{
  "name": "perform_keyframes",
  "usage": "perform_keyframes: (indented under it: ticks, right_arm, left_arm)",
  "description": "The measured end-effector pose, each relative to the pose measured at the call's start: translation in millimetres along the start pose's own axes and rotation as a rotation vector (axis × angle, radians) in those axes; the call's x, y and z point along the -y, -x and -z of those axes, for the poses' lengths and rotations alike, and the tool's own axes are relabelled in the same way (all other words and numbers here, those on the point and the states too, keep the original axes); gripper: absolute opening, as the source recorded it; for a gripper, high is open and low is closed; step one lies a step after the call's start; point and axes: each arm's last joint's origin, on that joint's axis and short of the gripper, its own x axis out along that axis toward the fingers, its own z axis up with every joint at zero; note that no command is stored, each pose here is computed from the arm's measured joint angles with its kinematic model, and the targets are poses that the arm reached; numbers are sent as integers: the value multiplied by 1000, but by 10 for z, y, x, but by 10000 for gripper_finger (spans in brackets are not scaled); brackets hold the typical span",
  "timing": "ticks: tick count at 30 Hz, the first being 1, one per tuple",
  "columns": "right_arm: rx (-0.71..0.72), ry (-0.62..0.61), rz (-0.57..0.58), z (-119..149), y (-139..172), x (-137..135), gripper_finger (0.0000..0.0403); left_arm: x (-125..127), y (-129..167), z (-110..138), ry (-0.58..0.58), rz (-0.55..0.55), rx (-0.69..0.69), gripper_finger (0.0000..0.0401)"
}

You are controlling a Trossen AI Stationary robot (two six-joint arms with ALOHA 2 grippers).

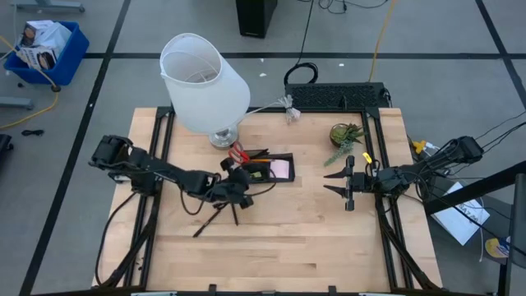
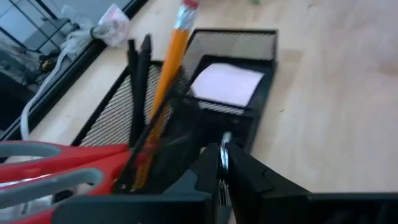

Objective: Pick and place office supplies into organizer
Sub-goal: Put the bottom black binder clip into the bottom left compartment of the desk organizer, then put the black binder clip into the bottom left compartment of the desk organizer

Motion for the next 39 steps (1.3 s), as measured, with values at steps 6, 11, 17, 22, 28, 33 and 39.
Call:
perform_keyframes:
  ticks: [6,11,17,22,28,33,39]
  right_arm:
    - [0,0,0,0,0,0,137]
    - [0,0,0,0,0,0,137]
    - [0,0,0,0,0,0,137]
    - [0,0,0,0,0,0,137]
    - [0,0,0,0,0,0,137]
    - [0,0,0,0,0,0,137]
    - [1,-1,0,-1,0,0,137]
  left_arm:
    - [-159,-103,-1,-16,-38,-48,11]
    - [-213,-139,-16,21,-53,-48,18]
    - [-247,-160,-19,37,-58,-55,83]
    - [-237,-159,-10,59,-25,-69,124]
    - [-185,-118,86,68,55,-170,144]
    - [-117,-50,168,57,67,-228,136]
    - [19,262,136,27,135,-179,128]
